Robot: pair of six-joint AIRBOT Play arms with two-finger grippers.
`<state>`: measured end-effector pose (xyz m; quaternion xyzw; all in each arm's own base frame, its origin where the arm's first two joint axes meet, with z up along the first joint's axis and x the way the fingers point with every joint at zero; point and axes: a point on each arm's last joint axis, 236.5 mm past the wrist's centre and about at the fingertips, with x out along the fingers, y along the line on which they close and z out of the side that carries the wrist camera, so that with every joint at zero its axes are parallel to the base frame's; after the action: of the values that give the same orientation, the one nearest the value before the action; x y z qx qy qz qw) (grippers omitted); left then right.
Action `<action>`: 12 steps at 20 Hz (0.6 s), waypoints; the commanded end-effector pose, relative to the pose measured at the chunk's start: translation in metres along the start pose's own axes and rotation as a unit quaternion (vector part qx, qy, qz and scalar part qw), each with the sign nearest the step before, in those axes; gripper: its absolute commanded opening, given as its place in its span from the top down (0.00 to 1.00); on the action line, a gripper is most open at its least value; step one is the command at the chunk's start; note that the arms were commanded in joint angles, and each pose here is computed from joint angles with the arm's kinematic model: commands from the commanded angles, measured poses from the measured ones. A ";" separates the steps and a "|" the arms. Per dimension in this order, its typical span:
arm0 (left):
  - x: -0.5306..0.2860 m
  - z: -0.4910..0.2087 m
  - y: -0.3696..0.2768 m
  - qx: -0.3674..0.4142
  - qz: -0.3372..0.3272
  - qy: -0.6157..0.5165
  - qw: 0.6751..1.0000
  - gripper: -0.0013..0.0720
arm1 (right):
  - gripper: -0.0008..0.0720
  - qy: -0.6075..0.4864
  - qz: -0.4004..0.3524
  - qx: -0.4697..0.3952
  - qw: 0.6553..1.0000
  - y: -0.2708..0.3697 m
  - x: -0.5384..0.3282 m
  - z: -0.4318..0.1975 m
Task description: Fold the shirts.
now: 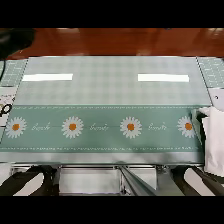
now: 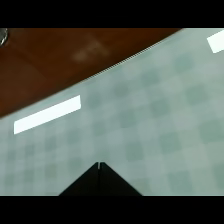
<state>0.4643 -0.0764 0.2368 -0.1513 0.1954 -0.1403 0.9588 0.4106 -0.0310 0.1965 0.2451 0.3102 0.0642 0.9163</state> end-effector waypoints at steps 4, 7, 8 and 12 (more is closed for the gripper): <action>0.004 -0.164 0.005 0.028 0.045 0.254 0.966 0.95 | 0.95 0.147 -0.121 -0.229 0.955 0.051 0.125 -0.112; 0.012 -0.226 0.059 -0.001 0.123 0.297 0.947 0.95 | 0.95 0.213 -0.161 -0.212 0.940 0.010 0.158 -0.146; 0.018 -0.233 0.062 0.029 0.114 0.316 0.942 0.95 | 0.95 0.225 -0.166 -0.198 0.939 0.003 0.165 -0.149; 0.044 -0.238 0.063 0.010 0.121 0.362 0.924 0.95 | 0.95 0.277 -0.173 -0.154 0.933 -0.012 0.181 -0.162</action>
<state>0.4138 -0.0928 0.0152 -0.0561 0.5024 -0.0924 0.8578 0.4593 0.0762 0.0066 0.0123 0.5364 0.0305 0.8433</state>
